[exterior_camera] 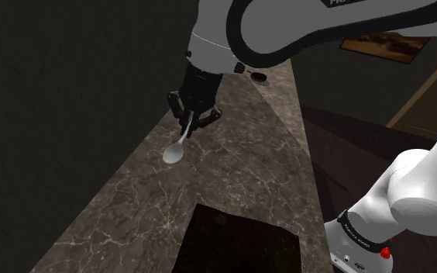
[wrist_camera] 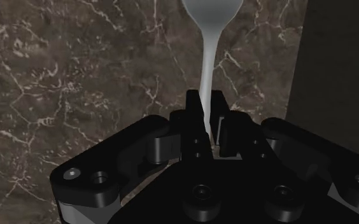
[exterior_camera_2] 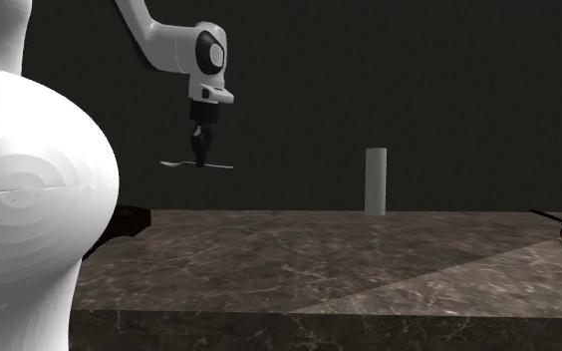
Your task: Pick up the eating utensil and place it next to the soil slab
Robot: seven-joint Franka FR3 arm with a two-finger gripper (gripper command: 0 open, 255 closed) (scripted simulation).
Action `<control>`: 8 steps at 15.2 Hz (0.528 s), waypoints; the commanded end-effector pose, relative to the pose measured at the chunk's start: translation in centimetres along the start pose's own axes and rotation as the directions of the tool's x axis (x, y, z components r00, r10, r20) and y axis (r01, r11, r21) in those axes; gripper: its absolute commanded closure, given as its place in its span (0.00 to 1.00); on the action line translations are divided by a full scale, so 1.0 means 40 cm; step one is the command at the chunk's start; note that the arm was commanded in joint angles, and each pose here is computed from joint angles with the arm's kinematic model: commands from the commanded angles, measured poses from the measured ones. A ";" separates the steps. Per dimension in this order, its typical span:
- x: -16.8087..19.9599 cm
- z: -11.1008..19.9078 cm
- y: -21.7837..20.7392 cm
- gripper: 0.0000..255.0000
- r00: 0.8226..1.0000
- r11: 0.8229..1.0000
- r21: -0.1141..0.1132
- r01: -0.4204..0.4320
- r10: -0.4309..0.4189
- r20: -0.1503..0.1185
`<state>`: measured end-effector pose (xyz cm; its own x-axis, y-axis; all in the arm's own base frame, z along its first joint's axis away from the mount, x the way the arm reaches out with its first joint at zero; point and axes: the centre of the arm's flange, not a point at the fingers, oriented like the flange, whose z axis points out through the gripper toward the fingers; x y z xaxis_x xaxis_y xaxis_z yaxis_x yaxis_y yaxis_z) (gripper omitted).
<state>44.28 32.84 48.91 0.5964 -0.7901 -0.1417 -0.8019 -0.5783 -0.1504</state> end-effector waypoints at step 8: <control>-0.236 0.006 0.178 1.00 1.000 1.000 0.000 -0.002 0.002 -0.001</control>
<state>34.21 35.79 49.05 0.5957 -0.7907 -0.1414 -0.8023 -0.5776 -0.1503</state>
